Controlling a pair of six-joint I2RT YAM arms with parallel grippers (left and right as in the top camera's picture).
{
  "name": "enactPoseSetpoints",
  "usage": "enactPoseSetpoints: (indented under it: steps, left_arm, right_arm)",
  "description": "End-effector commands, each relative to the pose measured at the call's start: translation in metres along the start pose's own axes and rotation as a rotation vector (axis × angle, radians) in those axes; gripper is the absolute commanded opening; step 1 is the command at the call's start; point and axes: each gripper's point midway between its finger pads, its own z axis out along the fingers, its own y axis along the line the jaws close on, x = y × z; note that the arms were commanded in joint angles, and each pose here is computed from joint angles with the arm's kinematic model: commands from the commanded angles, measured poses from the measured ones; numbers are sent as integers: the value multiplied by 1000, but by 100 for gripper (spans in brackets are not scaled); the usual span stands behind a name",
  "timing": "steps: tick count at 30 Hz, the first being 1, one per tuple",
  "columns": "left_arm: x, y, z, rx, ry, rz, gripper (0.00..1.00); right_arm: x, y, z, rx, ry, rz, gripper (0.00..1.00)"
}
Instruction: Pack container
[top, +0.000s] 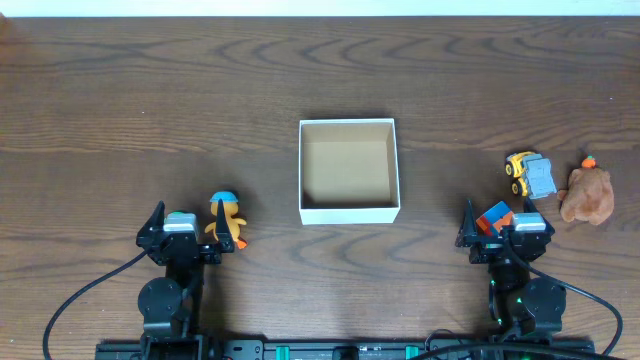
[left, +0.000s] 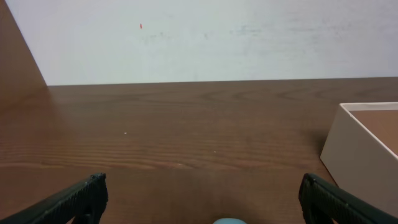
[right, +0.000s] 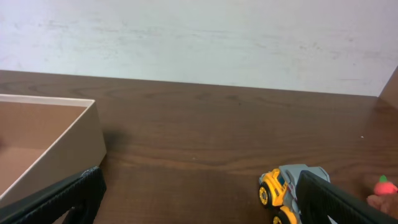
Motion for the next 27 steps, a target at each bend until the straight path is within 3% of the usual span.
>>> enactPoseSetpoints:
  steps: [1,15,20,24,27]
  left_arm:
    - [15,4,0,-23,52,-9,98]
    - [15,4,0,-22,52,-9,98]
    - [14,4,0,-23,46,-10,98]
    - [14,4,-1,-27,56,-161,98]
    - [10,4,-6,-30,95,-192,98]
  right_arm:
    - [0,0,0,0,-1,10,99]
    - [0,1,0,-4,-3,11,99]
    - [-1,6,0,-35,-3,156,99]
    - [-2,9,-1,-49,1,182,99]
    - [-12,7,-2,-37,6,181,99]
